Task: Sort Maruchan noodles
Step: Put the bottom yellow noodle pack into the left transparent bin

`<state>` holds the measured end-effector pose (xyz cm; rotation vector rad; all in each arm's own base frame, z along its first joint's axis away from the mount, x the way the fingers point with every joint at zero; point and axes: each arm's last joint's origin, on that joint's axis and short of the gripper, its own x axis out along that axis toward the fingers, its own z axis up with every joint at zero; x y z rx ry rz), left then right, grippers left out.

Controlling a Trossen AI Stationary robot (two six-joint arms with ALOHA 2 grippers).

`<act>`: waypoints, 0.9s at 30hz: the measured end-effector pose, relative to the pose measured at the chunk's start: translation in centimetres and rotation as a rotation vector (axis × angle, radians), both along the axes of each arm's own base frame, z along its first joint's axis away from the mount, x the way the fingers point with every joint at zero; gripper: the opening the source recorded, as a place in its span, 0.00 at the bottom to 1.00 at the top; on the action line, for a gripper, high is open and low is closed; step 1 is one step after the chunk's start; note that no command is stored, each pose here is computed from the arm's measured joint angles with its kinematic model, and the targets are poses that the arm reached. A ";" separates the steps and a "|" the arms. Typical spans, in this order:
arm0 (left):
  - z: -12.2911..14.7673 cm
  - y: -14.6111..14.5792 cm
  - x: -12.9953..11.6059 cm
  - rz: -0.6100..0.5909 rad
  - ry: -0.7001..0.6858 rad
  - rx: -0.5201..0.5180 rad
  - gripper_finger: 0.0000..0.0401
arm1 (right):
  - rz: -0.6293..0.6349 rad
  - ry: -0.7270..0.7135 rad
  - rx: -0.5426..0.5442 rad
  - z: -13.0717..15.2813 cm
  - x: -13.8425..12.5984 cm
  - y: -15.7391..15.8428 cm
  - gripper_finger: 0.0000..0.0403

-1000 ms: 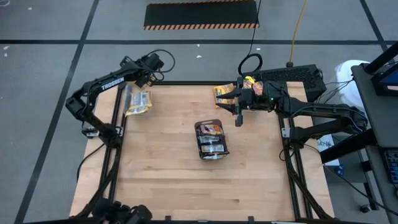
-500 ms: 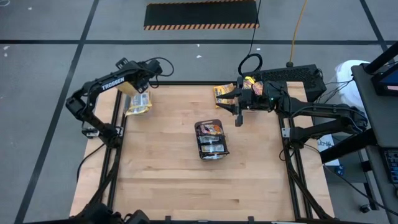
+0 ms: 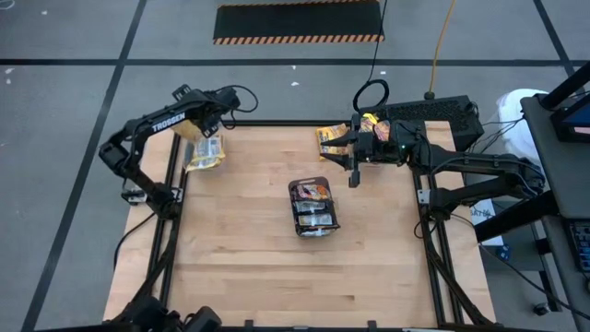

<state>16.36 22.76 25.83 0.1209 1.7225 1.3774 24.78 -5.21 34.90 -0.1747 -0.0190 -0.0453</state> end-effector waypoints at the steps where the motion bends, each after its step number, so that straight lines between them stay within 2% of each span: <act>1: -0.2 0.1 0.0 0.001 0.000 -0.007 0.00 | 0.000 0.002 0.000 0.0 0.0 0.0 0.29; 12: -2.6 0.4 1.4 -0.027 0.016 -0.125 0.00 | 0.000 0.010 0.003 -0.1 0.0 0.0 0.29; 19: -2.6 -0.6 2.6 -0.076 0.012 -0.122 0.00 | 0.001 0.057 0.015 -0.5 0.0 0.0 0.29; 23: -2.6 -1.1 3.1 -0.099 0.014 -0.121 0.00 | 0.001 0.124 0.073 -1.3 0.0 -0.5 0.29; 27: -2.4 -1.3 3.1 -0.089 0.006 -0.112 0.00 | 0.044 0.119 0.120 -1.4 0.4 -0.7 0.29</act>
